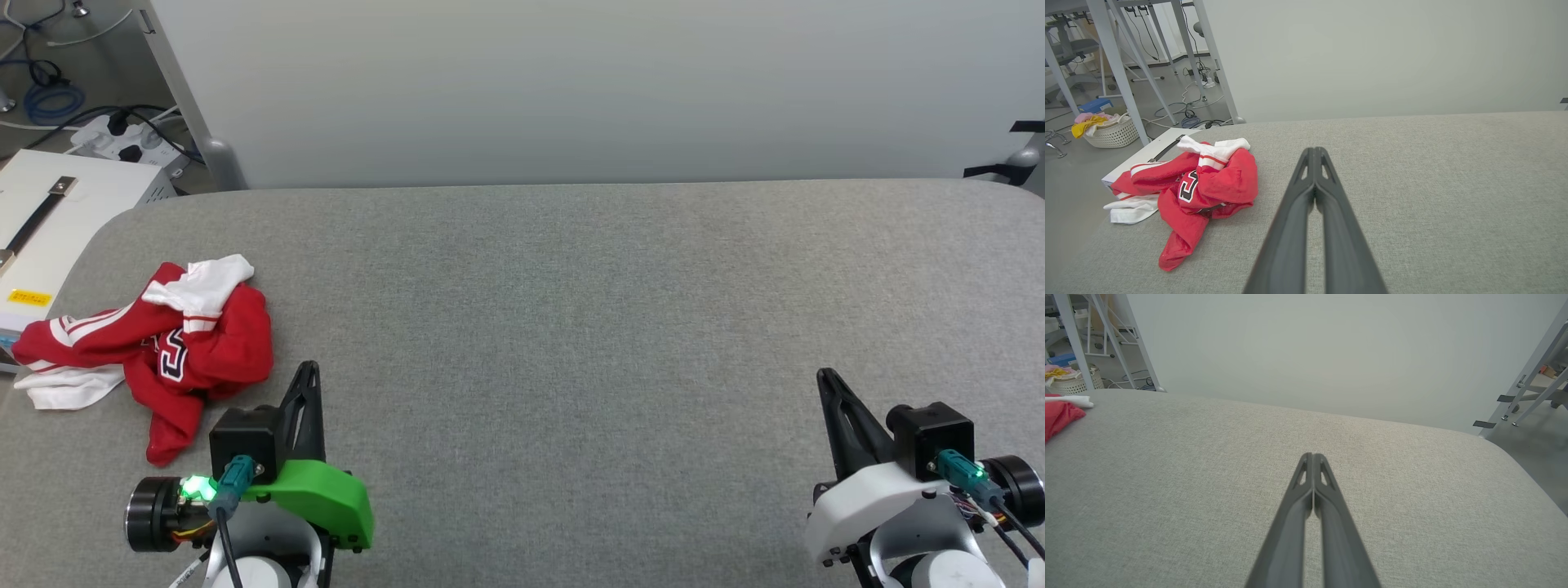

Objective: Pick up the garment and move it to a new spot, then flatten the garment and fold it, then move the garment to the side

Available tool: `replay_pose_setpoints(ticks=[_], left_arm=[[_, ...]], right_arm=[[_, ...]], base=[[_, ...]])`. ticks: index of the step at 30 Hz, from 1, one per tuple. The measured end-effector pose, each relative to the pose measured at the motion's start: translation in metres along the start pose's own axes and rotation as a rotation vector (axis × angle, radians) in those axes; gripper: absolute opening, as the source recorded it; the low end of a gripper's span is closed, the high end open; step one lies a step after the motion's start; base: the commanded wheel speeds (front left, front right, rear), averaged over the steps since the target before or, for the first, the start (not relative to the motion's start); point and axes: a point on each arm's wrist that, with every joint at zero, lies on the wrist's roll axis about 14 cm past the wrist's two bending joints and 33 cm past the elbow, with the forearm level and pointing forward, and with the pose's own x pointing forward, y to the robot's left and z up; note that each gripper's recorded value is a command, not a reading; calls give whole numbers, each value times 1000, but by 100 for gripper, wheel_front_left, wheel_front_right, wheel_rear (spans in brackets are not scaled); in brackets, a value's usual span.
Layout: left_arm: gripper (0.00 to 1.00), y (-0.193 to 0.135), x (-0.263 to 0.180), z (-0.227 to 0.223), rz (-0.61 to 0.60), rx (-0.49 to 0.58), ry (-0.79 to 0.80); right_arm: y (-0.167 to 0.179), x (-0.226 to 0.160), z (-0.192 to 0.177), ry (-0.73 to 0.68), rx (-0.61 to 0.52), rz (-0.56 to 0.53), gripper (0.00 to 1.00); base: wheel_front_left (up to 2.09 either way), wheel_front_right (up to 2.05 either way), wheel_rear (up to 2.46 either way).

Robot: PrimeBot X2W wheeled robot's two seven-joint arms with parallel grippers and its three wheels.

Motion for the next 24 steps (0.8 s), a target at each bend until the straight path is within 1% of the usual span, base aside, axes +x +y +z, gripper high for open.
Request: replay_pose_setpoints(ticks=[22, 23, 24], left_arm=[[0, 0, 0, 0, 0, 0, 0], [100, 0, 0, 0, -1, 0, 0], [100, 0, 0, 0, -1, 0, 0]], right_arm=[[0, 0, 0, 0, 0, 0, 0], [0, 0, 0, 0, 1, 0, 100], [0, 0, 0, 0, 1, 0, 100]], base=[[0, 0, 0], [0, 0, 0], [0, 0, 0]])
